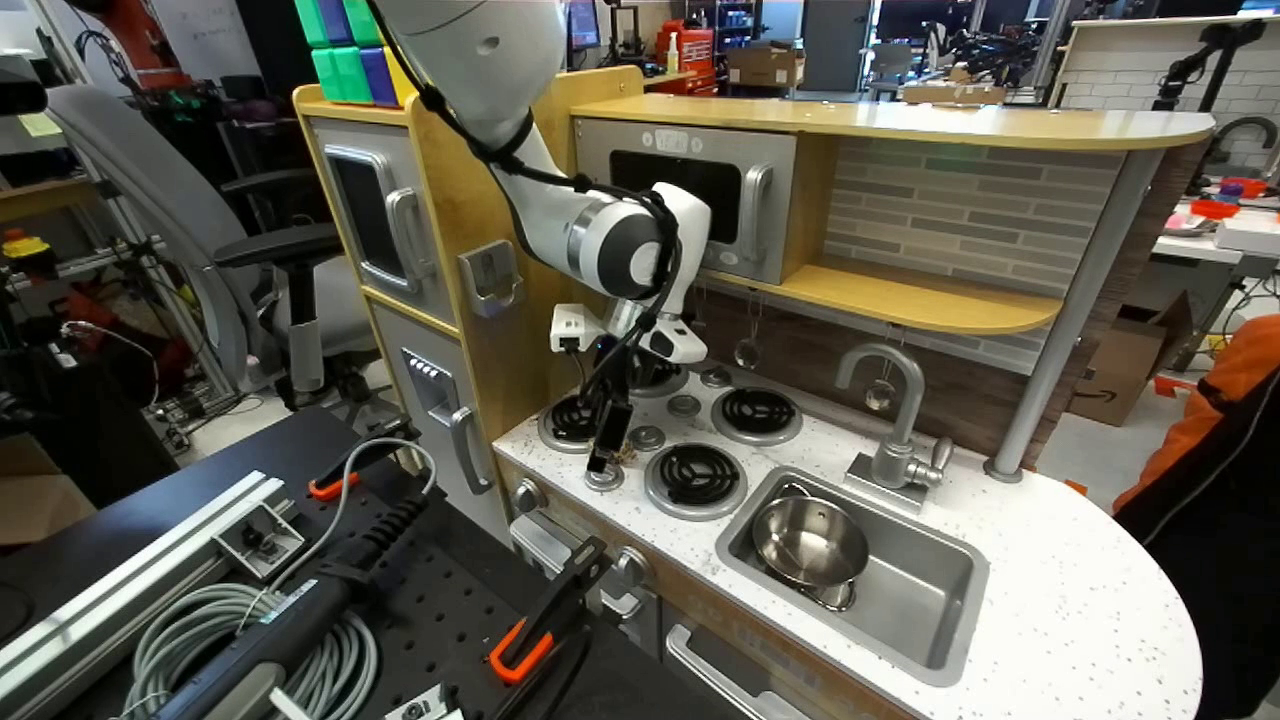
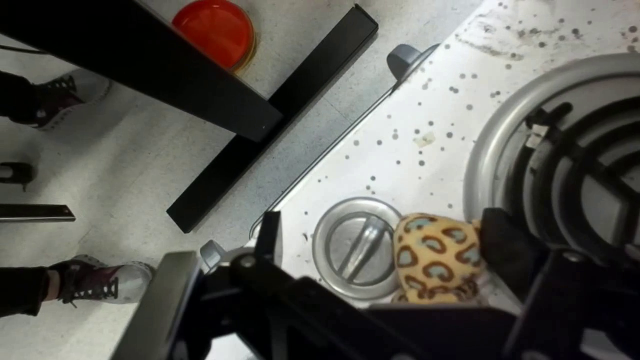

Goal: Put the object on the stove inside the silver pot in the sink

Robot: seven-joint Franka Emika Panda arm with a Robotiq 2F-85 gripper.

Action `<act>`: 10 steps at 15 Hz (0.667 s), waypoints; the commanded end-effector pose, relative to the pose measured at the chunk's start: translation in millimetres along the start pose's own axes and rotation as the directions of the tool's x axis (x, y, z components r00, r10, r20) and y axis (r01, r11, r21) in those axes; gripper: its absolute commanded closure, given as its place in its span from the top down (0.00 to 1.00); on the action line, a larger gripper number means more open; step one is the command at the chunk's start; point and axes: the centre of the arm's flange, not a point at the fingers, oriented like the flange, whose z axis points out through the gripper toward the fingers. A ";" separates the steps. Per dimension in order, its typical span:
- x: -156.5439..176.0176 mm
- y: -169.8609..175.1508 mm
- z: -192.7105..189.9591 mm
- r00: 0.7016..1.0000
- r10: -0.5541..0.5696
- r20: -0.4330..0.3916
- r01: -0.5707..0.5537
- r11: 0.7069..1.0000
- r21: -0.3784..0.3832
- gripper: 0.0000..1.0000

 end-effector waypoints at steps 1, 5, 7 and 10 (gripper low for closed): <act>5.1 -11.6 17.7 0.999 -0.010 -0.049 0.010 1.000 -0.009 1.00; 0.8 -15.1 23.1 0.994 -0.045 -0.095 0.046 0.999 0.009 0.65; -2.7 -14.8 19.5 0.993 -0.054 -0.100 0.056 0.998 0.016 0.50; -14.6 -6.8 8.8 0.991 -0.082 -0.105 0.084 0.996 0.011 0.27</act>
